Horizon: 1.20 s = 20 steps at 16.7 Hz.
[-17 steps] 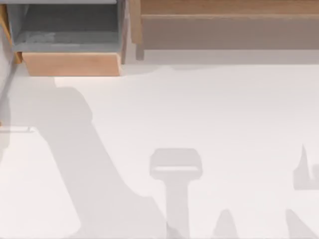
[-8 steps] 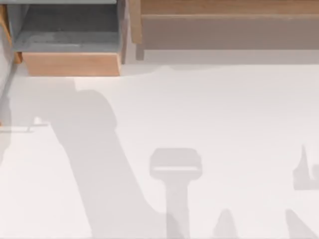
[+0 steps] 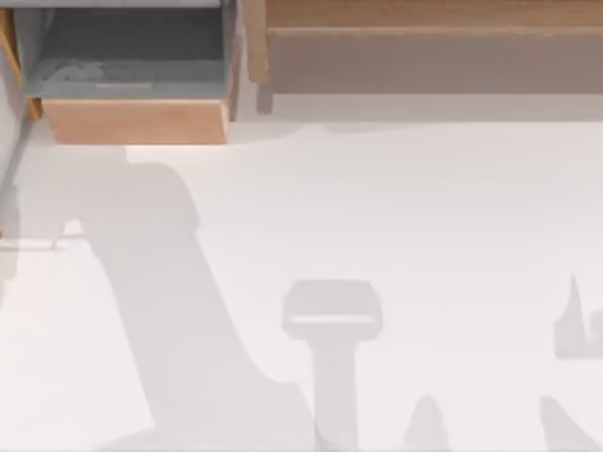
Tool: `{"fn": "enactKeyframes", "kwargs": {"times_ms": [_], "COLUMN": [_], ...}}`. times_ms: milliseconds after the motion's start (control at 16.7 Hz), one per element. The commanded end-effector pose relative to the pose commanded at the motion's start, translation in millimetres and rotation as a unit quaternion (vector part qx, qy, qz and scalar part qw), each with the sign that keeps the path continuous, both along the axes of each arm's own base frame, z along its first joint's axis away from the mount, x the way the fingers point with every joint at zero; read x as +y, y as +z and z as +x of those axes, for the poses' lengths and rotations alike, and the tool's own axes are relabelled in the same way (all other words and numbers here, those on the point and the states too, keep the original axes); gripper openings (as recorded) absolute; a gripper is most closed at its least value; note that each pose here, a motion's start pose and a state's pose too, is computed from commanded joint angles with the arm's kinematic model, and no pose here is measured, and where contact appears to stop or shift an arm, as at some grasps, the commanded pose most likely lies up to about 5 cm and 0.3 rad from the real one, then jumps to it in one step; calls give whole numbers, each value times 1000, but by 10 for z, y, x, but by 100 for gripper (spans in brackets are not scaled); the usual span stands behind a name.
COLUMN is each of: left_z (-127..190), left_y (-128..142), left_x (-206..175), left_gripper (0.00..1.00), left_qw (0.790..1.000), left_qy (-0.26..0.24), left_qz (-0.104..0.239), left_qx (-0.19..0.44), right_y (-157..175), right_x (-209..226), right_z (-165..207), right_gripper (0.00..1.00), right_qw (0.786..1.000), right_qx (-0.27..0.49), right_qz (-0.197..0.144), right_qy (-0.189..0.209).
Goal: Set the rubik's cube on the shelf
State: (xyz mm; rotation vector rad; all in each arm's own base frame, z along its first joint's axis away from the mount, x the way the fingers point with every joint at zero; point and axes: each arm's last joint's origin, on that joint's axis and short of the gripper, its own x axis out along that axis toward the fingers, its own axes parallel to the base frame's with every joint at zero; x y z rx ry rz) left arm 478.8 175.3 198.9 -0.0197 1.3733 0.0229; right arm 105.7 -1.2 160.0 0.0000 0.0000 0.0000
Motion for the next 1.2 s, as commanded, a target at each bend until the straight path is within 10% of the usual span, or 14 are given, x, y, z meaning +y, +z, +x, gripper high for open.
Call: {"fn": "enactKeyframes", "kwargs": {"times_ms": [360, 720, 1200], "left_z": [-136, -482, -1322], "left_y": [338, 1223, 2218], "left_x": [-232, -1418, -3334], "left_gripper": [0, 0, 0], "left_qw": [999, 981, 848], "left_qy": [-8, -88, -168], "left_qz": [33, 124, 131], "left_qx": [-5, -124, -486], "right_y": [0, 0, 0], "right_x": [0, 0, 0], "right_z": [0, 0, 0], "right_gripper": [100, 100, 100], "right_qw": [1000, 1000, 1000], "right_qx": [0, 0, 0], "right_qz": [0, 0, 0], "right_qy": [0, 0, 0]}}
